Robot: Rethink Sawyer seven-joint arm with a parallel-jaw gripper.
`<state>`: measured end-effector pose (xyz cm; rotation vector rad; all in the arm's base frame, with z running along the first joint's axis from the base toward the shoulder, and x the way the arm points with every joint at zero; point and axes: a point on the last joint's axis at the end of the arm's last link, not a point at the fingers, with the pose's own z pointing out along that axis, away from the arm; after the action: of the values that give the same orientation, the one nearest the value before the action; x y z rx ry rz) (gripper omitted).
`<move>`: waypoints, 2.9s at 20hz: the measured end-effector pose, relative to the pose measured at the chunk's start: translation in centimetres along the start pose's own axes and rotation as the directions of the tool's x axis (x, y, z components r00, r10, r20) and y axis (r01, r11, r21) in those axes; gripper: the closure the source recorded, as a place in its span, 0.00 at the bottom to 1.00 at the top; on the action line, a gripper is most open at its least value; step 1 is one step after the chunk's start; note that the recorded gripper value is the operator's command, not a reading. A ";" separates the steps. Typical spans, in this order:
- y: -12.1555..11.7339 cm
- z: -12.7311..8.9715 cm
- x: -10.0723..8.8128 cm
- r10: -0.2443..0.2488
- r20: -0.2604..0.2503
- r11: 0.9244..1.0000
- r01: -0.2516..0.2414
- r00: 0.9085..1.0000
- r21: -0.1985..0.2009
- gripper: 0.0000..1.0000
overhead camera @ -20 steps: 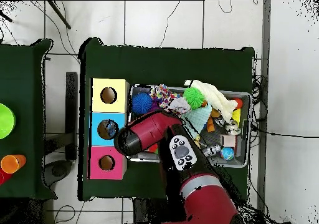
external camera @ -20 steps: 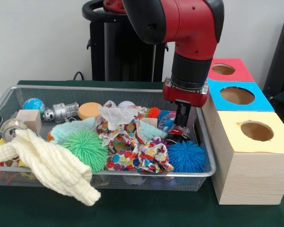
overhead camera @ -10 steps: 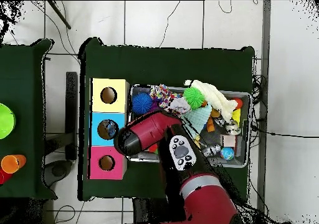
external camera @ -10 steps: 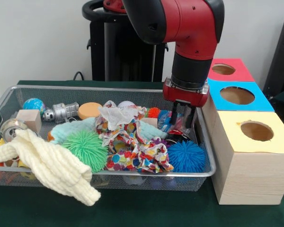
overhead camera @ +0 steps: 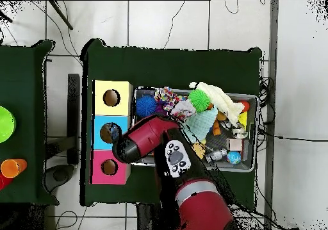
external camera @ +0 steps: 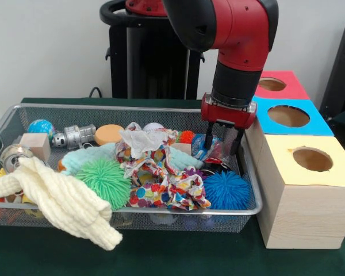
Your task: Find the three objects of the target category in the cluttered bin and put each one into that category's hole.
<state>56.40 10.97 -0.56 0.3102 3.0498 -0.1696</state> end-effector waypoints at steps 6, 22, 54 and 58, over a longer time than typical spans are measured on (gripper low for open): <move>0.0 -0.1 0.2 -0.033 0.016 0.999 0.033 0.999 0.014 0.00; 0.0 -0.8 1.1 -0.088 0.040 0.994 0.085 0.995 0.070 0.00; -0.8 0.1 0.6 -0.117 0.121 0.993 0.115 0.986 0.019 0.00; -1.4 0.3 0.6 -0.119 0.122 0.993 0.116 0.985 0.026 0.00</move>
<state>55.58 9.73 -0.73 0.1157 2.9458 -0.2160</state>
